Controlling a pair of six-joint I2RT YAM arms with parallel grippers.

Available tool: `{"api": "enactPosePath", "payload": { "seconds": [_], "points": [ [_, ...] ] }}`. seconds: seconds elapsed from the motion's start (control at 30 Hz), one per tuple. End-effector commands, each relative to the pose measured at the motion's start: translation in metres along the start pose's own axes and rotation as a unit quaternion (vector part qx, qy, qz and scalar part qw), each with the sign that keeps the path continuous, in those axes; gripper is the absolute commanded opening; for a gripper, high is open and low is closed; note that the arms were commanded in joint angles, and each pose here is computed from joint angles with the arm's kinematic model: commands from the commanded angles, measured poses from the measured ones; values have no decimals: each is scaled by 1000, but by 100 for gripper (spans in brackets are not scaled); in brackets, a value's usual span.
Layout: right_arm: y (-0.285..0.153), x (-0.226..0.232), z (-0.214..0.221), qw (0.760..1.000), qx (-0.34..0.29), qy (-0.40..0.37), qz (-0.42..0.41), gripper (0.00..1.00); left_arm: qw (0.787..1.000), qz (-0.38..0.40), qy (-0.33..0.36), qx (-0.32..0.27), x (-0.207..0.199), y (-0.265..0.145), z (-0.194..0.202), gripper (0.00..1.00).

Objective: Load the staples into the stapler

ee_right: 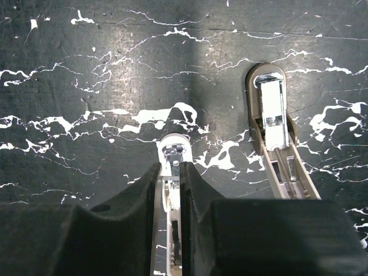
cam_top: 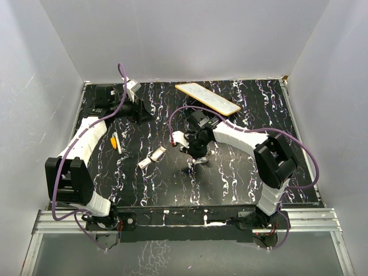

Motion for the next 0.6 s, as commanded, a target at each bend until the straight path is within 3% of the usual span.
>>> {"api": "enactPosePath", "payload": {
  "seconds": [0.0, 0.57],
  "points": [
    [-6, -12, -14, 1000, -10, -22, 19, 11, 1000, 9, 15, -17, -9, -9, -7, 61],
    [-1, -14, -9, 1000, 7, -23, 13, 11, 1000, 9, 18, -18, -10, -10, -8, 61]
  ]
}}
Point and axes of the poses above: each gripper's point midway between its finger pads, its own y axis out along the fingers, its own x axis along the line the jaws close on, z = x × y, the point moved 6 cm from there along -y, back along the fingers, and after that the axes turned 1 degree about -y, right-handed, at the moved point
